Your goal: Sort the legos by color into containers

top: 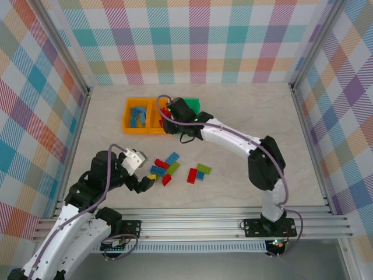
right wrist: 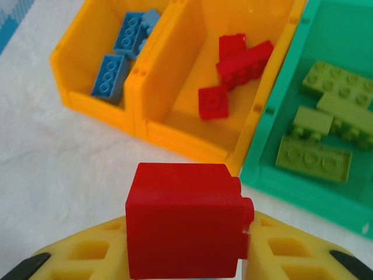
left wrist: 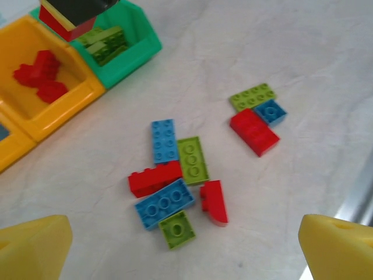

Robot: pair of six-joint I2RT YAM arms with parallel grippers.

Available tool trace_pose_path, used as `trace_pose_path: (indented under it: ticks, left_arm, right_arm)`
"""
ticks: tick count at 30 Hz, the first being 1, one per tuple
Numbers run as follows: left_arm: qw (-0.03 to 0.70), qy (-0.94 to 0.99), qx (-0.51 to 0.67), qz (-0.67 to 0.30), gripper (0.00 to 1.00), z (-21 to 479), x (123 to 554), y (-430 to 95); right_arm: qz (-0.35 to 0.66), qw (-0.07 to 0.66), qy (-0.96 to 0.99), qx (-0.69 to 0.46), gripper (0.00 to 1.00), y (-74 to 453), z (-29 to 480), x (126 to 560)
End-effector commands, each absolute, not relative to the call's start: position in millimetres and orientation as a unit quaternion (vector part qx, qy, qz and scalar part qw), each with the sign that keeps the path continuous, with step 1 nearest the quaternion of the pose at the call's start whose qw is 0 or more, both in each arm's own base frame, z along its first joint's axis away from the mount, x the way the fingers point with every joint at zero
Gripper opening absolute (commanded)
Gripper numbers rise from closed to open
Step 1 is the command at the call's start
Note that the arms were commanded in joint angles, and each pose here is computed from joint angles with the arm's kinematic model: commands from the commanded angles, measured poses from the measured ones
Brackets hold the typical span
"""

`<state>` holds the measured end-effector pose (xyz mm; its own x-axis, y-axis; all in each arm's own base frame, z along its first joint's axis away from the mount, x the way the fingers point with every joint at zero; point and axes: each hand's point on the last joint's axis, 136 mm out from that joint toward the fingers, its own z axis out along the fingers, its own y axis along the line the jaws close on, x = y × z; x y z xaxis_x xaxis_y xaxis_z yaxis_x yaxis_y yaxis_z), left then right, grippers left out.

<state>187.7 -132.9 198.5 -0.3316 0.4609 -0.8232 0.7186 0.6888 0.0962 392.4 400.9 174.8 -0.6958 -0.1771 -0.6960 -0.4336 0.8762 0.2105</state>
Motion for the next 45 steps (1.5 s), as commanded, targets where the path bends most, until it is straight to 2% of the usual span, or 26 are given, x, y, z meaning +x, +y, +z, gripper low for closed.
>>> trace_pose_path:
  ticks: [1,8,10,11,12,17,20,24,28,30,32,35,39,45]
  left_arm:
    - [0.467,0.807,0.341,-0.118,1.00,200.6,198.1,-124.1]
    - [0.447,0.818,0.343,-0.119,1.00,192.5,200.1,-125.8]
    - [0.449,0.817,0.342,-0.118,1.00,193.0,200.2,-125.2]
    - [0.451,0.817,0.340,-0.116,1.00,193.2,200.7,-124.3]
    - [0.451,0.818,0.338,-0.112,1.00,192.6,201.0,-123.0]
    - [0.455,0.821,0.329,-0.102,1.00,191.5,204.2,-119.0]
    - [0.456,0.833,0.298,-0.099,1.00,190.0,211.6,-115.6]
    - [0.446,0.877,0.140,-0.108,1.00,196.1,233.5,-100.4]
    - [0.355,0.922,-0.025,-0.154,0.96,189.1,244.9,-104.0]
    - [0.294,0.929,-0.159,-0.160,0.88,168.5,250.6,-101.1]
    - [0.233,0.926,-0.237,-0.182,0.80,145.9,249.7,-110.9]
    - [0.184,0.927,-0.273,-0.180,0.72,119.5,242.5,-121.2]
    - [0.160,0.940,-0.274,-0.125,0.62,85.7,223.3,-114.9]
    - [0.141,0.977,-0.136,-0.083,0.62,59.1,218.0,-138.2]
  right_arm:
    - [0.168,0.389,0.886,-0.187,0.40,414.1,167.5,427.8]
    - [0.126,0.377,0.895,-0.203,0.44,432.9,143.1,468.8]
    - [0.123,0.368,0.899,-0.203,0.53,432.6,136.9,472.8]
    - [0.121,0.366,0.900,-0.204,0.63,432.3,137.2,472.8]
    - [0.119,0.363,0.901,-0.206,0.67,431.4,137.4,471.6]
    - [0.119,0.367,0.897,-0.217,0.68,419.9,149.0,458.9]
    - [0.126,0.379,0.890,-0.220,0.67,401.4,172.4,439.8]
    - [0.164,0.390,0.876,-0.231,0.70,364.5,211.4,387.5]
    - [0.222,0.348,0.876,-0.247,0.79,333.1,221.9,322.0]
    - [0.253,0.299,0.886,-0.248,0.81,318.4,215.8,285.1]
    - [0.288,0.256,0.890,-0.244,0.82,307.3,211.1,251.4]
    - [0.318,0.223,0.896,-0.217,0.83,286.2,202.3,216.1]
    - [0.307,0.231,0.906,-0.177,0.85,259.8,195.7,203.0]
    - [0.287,0.245,0.909,-0.177,0.87,258.0,195.8,212.0]
